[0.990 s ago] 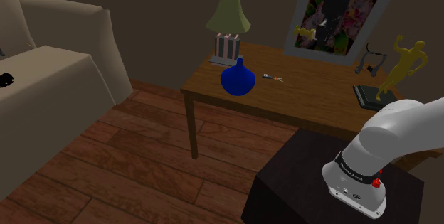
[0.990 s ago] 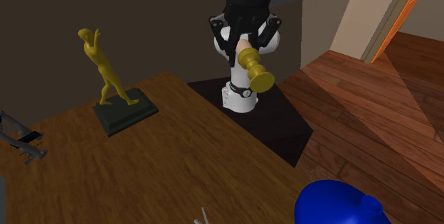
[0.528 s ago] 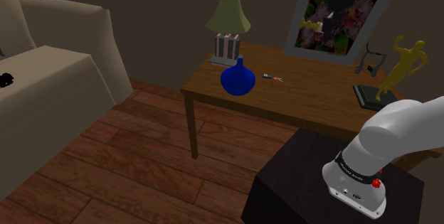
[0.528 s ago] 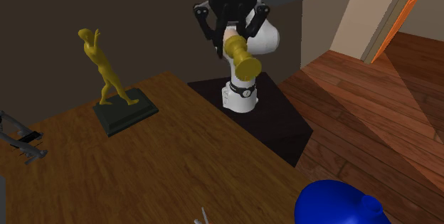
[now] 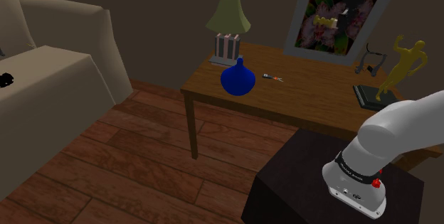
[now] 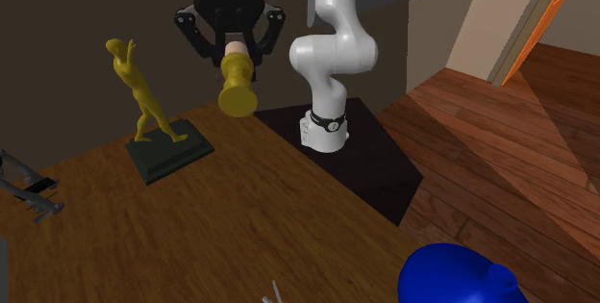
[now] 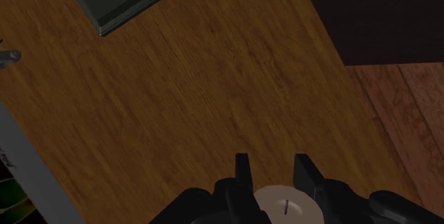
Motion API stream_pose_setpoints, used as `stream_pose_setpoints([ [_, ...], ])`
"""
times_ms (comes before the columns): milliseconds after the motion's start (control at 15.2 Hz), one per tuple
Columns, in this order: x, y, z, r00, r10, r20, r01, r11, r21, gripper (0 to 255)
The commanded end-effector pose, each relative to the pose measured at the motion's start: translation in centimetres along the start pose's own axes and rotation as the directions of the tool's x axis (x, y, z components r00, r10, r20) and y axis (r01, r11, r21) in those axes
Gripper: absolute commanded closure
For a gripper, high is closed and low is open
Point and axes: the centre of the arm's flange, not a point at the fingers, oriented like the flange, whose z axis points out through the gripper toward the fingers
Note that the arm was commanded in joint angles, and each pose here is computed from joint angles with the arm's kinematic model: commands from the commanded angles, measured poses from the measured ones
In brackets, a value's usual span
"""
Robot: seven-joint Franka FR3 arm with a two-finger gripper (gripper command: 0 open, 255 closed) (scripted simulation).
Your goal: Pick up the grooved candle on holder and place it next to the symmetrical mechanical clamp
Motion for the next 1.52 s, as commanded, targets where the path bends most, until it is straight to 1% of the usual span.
stream_pose_setpoints([
  [0, -0.3, 2.6, -0.1, 1.0, -0.001, 0.001, 0.001, 1.0, -0.001, 255],
  [1452, -3.5, 31.4, 0.9, 1.0, -0.001, 0.001, 0.001, 1.0, -0.001, 255],
])
